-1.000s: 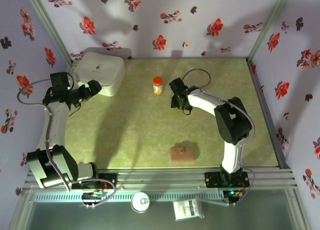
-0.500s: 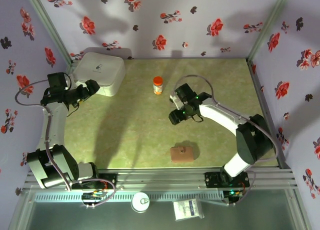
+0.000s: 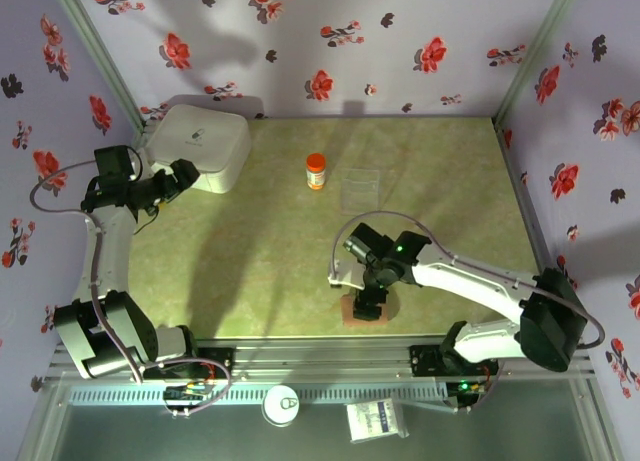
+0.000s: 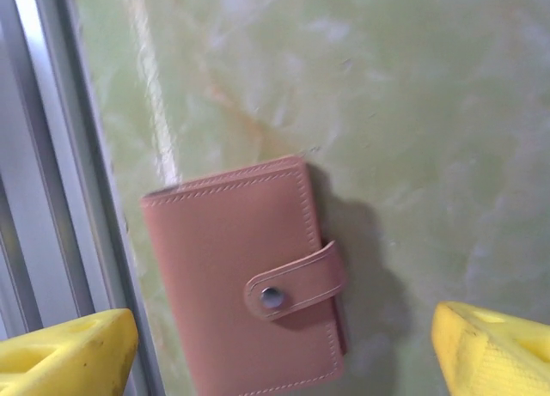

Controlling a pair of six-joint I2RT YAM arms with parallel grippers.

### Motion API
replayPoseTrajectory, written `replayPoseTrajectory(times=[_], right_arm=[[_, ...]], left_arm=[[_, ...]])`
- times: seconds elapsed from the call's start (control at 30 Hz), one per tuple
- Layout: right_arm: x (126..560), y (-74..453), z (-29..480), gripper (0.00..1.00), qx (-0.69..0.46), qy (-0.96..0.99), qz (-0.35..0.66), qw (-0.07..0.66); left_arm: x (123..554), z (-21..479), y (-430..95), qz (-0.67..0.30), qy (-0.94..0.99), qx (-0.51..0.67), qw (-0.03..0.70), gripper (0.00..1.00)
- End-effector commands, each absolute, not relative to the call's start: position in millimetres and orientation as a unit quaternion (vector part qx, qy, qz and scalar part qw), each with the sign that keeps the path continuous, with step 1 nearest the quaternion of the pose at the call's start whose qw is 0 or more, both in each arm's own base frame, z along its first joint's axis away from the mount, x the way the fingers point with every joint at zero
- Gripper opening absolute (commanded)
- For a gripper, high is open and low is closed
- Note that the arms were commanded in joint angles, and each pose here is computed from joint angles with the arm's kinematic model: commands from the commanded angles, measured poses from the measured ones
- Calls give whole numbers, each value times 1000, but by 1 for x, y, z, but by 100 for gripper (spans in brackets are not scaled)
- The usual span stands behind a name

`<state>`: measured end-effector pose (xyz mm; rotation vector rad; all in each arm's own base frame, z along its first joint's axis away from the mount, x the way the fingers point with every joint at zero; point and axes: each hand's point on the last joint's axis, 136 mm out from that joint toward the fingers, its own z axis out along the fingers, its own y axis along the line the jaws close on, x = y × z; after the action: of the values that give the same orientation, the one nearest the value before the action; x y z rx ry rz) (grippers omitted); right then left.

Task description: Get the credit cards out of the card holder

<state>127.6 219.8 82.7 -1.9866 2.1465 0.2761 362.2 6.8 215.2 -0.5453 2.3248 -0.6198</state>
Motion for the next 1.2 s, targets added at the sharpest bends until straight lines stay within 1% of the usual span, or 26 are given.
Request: replayPoseTrajectory(times=[0.0, 0.1, 0.3, 0.43, 0.63, 0.8, 0.9, 1.0, 1.17], right_arm=[[122, 195, 69, 92, -718, 691, 27, 79], [120, 196, 61, 96, -731, 677, 17, 84], [124, 200, 45, 99, -736, 673, 1, 78], [127, 202, 35, 99, -738, 671, -10, 73], [124, 210, 25, 99, -737, 672, 4, 74], [121, 206, 12, 100, -739, 672, 0, 46], [118, 208, 9, 99, -739, 672, 7, 39], [116, 210, 9, 96, -737, 675, 15, 37], [114, 210, 11, 88, -736, 675, 20, 35]], left_arm=[[363, 215, 7, -250, 885, -213, 331, 100], [362, 215, 6, -251, 885, -212, 329, 100], [362, 216, 6, -251, 885, -213, 331, 100], [362, 216, 7, -250, 885, -213, 331, 100], [362, 213, 7, -250, 886, -216, 327, 100], [362, 212, 8, -250, 886, -218, 325, 100], [363, 210, 9, -250, 886, -221, 321, 100], [363, 209, 9, -250, 887, -221, 320, 100], [362, 209, 9, -251, 886, -222, 319, 100]])
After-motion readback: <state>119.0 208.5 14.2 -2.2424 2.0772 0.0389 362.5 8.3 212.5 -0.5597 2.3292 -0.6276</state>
